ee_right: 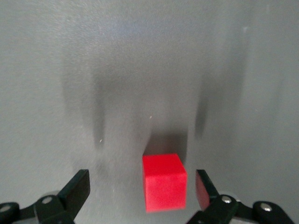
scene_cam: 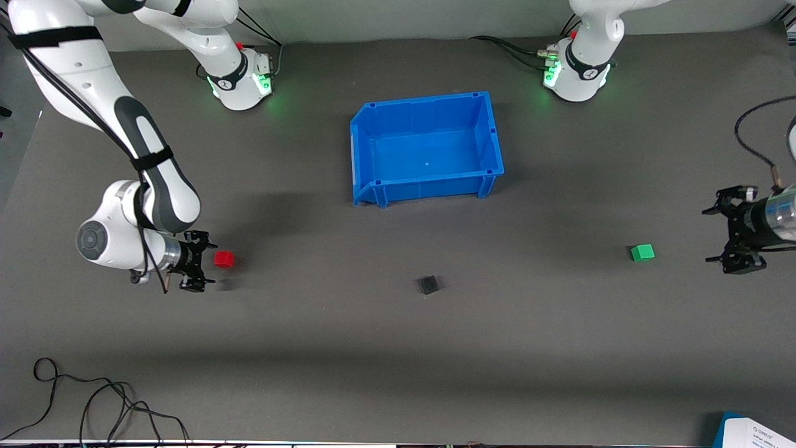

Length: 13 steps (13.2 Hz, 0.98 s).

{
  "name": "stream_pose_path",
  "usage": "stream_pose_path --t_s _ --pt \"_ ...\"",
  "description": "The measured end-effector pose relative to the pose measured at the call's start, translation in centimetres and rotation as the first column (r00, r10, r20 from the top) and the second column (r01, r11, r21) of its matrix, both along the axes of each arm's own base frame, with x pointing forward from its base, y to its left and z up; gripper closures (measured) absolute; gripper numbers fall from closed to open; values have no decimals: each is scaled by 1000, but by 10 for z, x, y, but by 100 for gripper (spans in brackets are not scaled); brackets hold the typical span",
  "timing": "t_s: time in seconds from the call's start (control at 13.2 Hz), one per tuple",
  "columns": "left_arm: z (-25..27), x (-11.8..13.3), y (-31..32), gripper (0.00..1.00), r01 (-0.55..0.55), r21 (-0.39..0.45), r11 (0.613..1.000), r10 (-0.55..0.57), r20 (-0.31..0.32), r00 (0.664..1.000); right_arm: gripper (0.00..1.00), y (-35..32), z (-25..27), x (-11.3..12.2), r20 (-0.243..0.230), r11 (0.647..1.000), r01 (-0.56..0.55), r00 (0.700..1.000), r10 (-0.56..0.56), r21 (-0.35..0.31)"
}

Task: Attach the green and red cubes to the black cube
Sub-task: 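Reach the right gripper to the red cube while the left gripper reaches the green cube, then grasp the red cube with the right gripper while the left gripper grasps the green cube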

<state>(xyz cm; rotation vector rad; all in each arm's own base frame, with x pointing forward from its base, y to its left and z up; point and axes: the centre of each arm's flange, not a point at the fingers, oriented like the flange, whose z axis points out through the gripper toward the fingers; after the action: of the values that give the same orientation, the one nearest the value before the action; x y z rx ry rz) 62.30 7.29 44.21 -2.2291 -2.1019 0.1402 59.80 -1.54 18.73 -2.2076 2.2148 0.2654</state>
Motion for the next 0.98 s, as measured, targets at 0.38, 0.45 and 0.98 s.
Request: stream_pose_path --t_s 0.38,0.45,0.98 --pt "-107 -27 21 0 -39 27 999 38 48 998 5 12 -6 -2 -31 1000 -22 999 22 5" --pt "-123 -33 25 0 -48 25 999 47 44 998 17 12 -5 -2 -29 1000 -22 999 22 5" --pt "-205 -33 28 0 -78 19 997 77 66 995 61 13 -1 0 -40 1000 -21 999 22 6"
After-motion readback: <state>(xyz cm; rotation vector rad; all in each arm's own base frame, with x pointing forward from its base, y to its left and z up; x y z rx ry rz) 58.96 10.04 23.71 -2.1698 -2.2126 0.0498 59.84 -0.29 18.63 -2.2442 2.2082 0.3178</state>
